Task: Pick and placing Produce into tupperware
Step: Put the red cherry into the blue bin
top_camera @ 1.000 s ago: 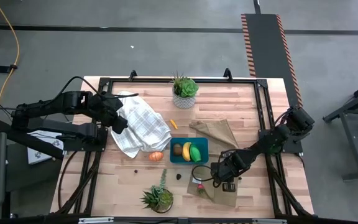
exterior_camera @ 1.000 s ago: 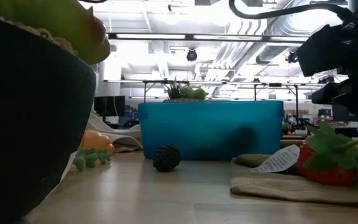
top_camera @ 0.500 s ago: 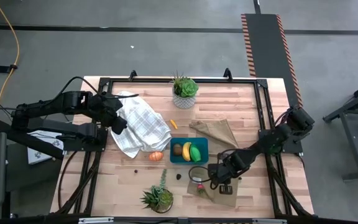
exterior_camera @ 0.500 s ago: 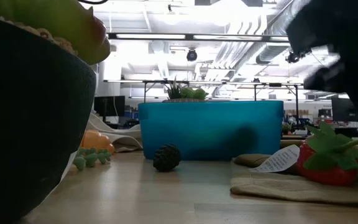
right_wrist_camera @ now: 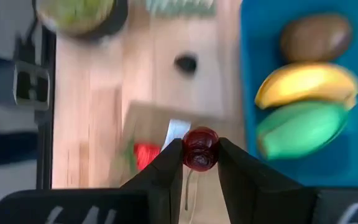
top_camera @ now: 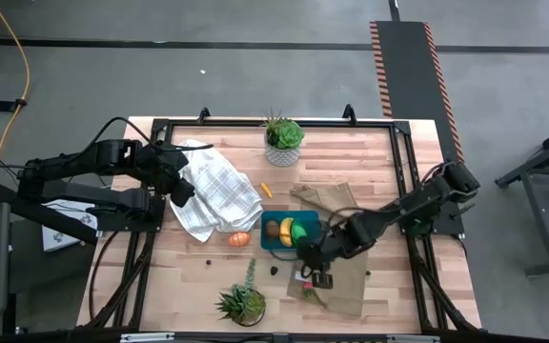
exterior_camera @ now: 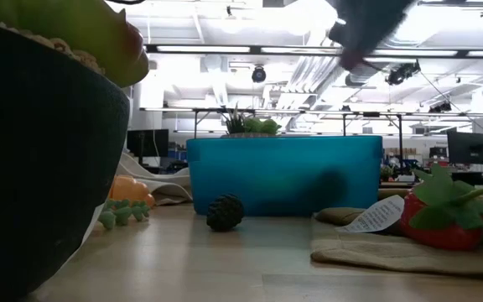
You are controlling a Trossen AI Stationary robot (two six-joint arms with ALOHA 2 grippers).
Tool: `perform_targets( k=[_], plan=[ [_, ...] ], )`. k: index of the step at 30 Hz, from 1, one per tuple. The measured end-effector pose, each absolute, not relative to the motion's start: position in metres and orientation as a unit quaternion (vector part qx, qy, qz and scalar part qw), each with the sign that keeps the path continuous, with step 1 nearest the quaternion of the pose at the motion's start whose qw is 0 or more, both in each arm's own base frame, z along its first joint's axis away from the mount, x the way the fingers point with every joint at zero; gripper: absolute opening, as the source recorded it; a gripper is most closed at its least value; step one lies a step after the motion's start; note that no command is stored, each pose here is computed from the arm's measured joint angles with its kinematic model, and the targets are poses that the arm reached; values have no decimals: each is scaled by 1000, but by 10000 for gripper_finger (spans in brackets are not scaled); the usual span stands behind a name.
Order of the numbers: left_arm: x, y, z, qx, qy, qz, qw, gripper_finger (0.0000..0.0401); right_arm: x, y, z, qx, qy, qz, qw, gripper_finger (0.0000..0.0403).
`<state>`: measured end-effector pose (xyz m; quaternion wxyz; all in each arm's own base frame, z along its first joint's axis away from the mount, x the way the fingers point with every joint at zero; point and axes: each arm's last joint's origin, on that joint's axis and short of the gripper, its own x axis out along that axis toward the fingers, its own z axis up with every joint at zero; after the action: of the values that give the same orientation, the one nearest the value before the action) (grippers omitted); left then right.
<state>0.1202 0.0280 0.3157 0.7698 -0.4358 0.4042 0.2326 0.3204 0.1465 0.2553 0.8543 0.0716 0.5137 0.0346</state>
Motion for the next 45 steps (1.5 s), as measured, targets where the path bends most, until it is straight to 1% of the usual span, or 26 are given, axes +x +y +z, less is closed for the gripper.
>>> perform_targets(
  k=[5, 9, 11, 16, 19, 24, 28, 33, 45],
  plan=[
    [120, 28, 316, -435, 405, 232, 770, 3, 332, 128, 266, 85, 495, 6, 865, 73],
    [120, 28, 316, -435, 405, 230, 771, 3, 336, 113, 265, 108, 499, -23, 860, 73],
    [120, 27, 316, -431, 410, 216, 774, 3, 338, 106, 265, 126, 499, -40, 857, 73],
    [122, 25, 317, -370, 427, 137, 814, 3, 338, 88, 262, 169, 517, -79, 836, 73],
    [125, 25, 320, -339, 420, 96, 836, 3, 338, 79, 261, 200, 529, -97, 819, 73],
    [132, 27, 325, -293, 383, 69, 873, 3, 338, 73, 260, 219, 531, -115, 810, 73],
    [138, 29, 331, -278, 347, 58, 894, 3, 338, 72, 260, 229, 528, -127, 808, 73],
    [141, 29, 333, -257, 336, 49, 905, 3, 337, 66, 257, 241, 538, -152, 793, 73],
    [154, 33, 324, -225, 369, 43, 901, 3, 352, 48, 237, 244, 575, -199, 755, 73]
  ],
)
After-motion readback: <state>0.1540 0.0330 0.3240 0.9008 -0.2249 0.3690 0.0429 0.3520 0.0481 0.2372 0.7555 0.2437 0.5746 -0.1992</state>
